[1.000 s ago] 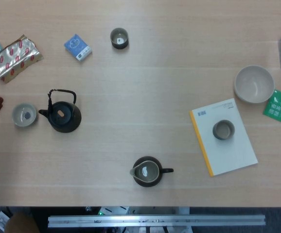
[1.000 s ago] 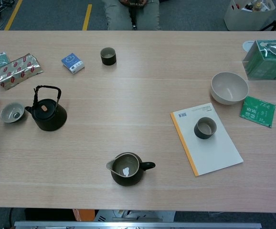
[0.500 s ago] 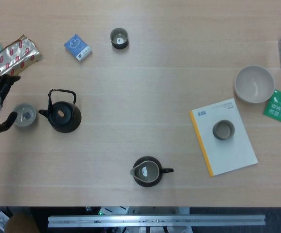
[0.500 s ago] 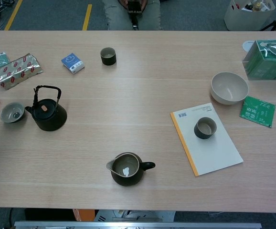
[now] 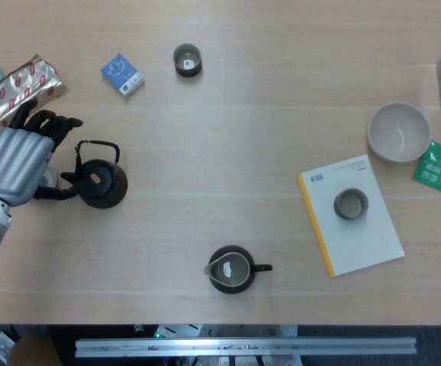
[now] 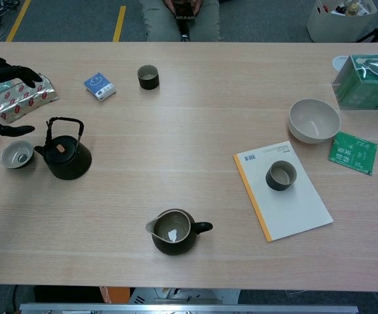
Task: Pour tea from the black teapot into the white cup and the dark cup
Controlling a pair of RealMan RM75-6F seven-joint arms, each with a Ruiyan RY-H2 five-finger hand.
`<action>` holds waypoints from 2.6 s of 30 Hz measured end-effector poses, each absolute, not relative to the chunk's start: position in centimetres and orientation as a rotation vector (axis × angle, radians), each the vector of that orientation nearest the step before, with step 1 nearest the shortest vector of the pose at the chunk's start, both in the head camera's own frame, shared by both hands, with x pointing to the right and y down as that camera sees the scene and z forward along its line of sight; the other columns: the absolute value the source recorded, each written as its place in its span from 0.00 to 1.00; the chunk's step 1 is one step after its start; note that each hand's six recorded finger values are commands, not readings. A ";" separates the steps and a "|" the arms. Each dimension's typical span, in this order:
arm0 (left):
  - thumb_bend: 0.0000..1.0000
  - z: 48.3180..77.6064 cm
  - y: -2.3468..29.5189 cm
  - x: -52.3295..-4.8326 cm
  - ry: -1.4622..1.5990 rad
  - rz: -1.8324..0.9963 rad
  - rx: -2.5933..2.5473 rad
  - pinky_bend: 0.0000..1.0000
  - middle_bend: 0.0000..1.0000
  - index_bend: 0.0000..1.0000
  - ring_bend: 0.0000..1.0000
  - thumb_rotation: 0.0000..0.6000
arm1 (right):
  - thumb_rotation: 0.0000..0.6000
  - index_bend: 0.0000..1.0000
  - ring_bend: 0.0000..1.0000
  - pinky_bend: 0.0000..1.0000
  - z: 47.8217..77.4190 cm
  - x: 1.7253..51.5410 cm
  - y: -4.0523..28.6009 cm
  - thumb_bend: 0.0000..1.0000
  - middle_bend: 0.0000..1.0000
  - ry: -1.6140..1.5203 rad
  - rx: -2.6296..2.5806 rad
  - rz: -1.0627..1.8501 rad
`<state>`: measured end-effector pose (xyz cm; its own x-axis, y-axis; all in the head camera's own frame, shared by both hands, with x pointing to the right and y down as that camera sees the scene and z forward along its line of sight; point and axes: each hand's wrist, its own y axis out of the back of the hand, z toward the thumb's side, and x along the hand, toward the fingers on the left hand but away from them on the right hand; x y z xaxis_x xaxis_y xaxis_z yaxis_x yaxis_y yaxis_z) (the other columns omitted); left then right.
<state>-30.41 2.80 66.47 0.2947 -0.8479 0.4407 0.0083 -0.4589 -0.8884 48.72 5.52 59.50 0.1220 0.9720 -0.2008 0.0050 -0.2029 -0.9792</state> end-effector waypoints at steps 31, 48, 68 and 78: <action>0.17 72.5 4.1 -33.4 0.532 -1.569 -1.582 0.07 0.24 0.22 0.18 0.95 | 1.00 0.36 0.18 0.22 60.2 49.1 5.8 0.12 0.32 -1.018 -1.448 1.293; 0.17 74.2 3.7 -30.2 0.486 -1.521 -1.634 0.07 0.24 0.22 0.18 0.95 | 1.00 0.36 0.18 0.22 59.9 50.1 6.6 0.12 0.32 -1.045 -1.442 1.314; 0.17 72.8 4.9 -24.7 0.457 -1.352 -1.724 0.07 0.18 0.08 0.16 0.99 | 1.00 0.36 0.18 0.22 60.1 51.4 7.3 0.12 0.32 -1.077 -1.437 1.329; 0.17 71.8 4.9 -23.3 0.548 -1.284 -1.783 0.07 0.00 0.00 0.02 1.00 | 1.00 0.36 0.18 0.22 60.2 51.3 7.2 0.12 0.32 -1.073 -1.444 1.323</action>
<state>-23.28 4.95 71.83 0.3767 -0.7486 0.5456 0.1236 -0.5431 -0.8305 51.28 7.20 60.24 0.0603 0.9689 -0.2401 0.0344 -0.2424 -0.9696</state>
